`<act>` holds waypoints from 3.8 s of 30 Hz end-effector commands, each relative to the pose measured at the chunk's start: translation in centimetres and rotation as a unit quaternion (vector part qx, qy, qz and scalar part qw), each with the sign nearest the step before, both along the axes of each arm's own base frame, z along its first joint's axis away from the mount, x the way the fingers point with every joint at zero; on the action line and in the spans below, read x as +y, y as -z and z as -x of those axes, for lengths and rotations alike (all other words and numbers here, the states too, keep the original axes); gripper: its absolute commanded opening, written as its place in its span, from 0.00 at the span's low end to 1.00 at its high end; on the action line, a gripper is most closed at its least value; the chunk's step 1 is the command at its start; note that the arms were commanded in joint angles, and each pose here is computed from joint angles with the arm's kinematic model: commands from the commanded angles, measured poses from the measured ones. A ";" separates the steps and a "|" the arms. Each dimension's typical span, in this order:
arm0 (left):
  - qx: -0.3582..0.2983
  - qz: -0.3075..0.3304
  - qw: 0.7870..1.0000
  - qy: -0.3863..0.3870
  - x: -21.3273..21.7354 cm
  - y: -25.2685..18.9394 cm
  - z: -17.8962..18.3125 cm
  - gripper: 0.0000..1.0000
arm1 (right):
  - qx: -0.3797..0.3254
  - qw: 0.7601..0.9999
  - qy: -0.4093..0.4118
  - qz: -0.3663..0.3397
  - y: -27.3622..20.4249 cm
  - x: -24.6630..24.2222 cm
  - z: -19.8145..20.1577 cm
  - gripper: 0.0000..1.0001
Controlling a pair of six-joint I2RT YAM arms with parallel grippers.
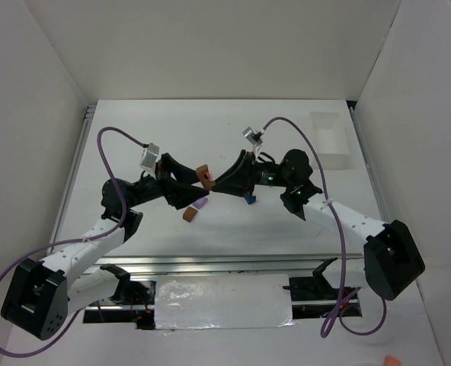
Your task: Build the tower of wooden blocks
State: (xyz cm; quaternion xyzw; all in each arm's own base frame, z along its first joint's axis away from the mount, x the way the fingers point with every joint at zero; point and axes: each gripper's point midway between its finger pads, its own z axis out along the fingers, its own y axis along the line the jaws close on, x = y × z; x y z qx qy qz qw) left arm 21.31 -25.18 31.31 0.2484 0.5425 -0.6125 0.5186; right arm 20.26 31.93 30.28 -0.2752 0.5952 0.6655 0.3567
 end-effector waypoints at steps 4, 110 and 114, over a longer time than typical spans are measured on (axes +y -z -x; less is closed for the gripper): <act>-0.048 0.023 0.999 -0.008 0.2 -2.7 0.3 0.68 | -0.046 0.999 0.017 0.002 -1.6 0.3 -0.3 0.23; 0.282 -0.700 0.625 -0.199 5.9 24.3 -7.9 0.10 | 0.100 0.838 0.454 0.287 11.1 -22.2 -13.8 0.75; 0.284 -0.700 0.629 -0.183 5.4 24.4 -7.7 0.11 | 0.102 0.839 0.452 0.286 11.1 -22.2 -13.8 0.75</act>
